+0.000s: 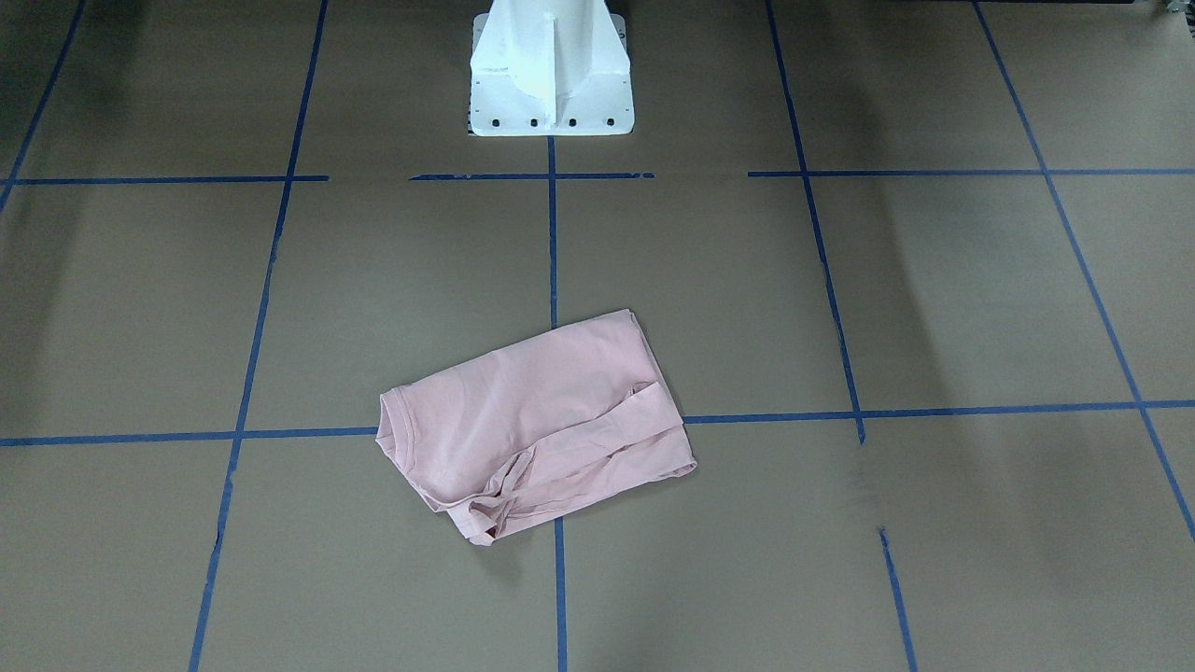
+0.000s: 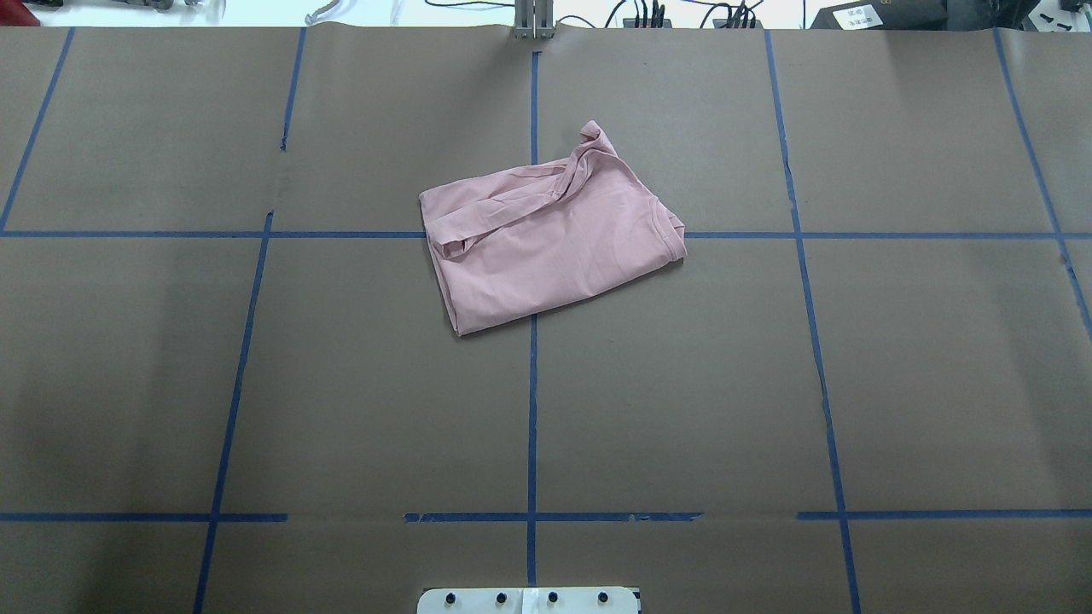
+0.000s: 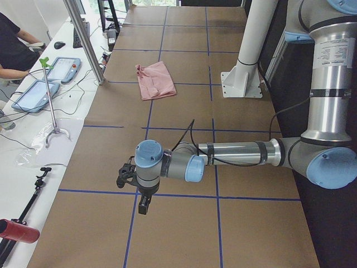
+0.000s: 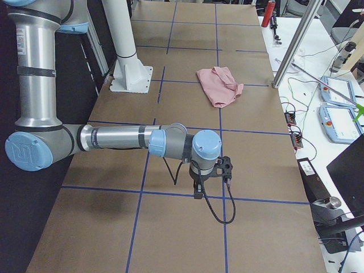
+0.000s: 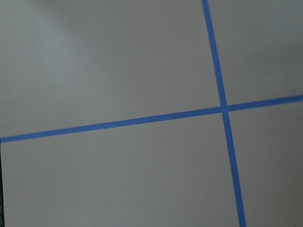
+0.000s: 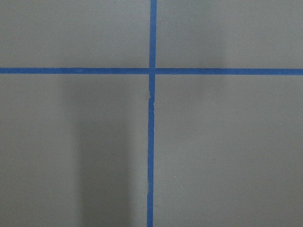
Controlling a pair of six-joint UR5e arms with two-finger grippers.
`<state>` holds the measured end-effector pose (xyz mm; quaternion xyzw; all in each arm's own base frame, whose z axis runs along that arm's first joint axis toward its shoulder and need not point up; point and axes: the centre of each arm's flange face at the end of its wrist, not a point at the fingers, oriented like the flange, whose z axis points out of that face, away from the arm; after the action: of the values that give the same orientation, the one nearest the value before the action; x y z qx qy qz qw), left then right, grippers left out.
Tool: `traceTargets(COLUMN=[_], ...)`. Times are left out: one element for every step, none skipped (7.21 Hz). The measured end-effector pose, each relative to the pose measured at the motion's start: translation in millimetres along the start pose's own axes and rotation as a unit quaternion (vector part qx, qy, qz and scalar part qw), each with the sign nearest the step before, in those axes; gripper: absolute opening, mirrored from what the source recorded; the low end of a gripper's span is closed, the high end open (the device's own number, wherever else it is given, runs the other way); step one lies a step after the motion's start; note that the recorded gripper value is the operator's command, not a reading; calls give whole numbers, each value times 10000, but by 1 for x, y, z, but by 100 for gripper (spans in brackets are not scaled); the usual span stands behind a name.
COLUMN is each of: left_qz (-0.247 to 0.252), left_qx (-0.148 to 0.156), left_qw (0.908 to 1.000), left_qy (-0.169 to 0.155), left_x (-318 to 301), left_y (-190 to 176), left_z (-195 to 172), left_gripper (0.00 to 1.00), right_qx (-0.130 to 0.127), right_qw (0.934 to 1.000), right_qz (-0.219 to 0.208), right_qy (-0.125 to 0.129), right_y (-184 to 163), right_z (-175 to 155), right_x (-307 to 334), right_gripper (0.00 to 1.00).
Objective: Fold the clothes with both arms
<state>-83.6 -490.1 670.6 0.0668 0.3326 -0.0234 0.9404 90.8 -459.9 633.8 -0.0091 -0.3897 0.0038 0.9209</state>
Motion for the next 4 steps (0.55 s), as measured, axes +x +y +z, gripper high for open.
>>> traceTargets(left_qz=[-112,-149,-157,-155], left_qx=[8,13,19,23], left_qw=[9999,9999,9999,9999], left_qy=[1,2,3,2], left_x=[0,0,0,0], left_y=[0,0,-1,-1], left_z=[0,0,0,0], left_gripper=[100,100,100,100], right_qx=[64,120,163,185], right_qw=[9999,9999,9998,9998], right_qz=[83,88,64,41], right_qy=[5,8,13,17], right_y=[-2,-4,-6,-8], right_z=[4,8,10,11], right_x=[5,9,11,12], right_gripper=[100,100,100,100])
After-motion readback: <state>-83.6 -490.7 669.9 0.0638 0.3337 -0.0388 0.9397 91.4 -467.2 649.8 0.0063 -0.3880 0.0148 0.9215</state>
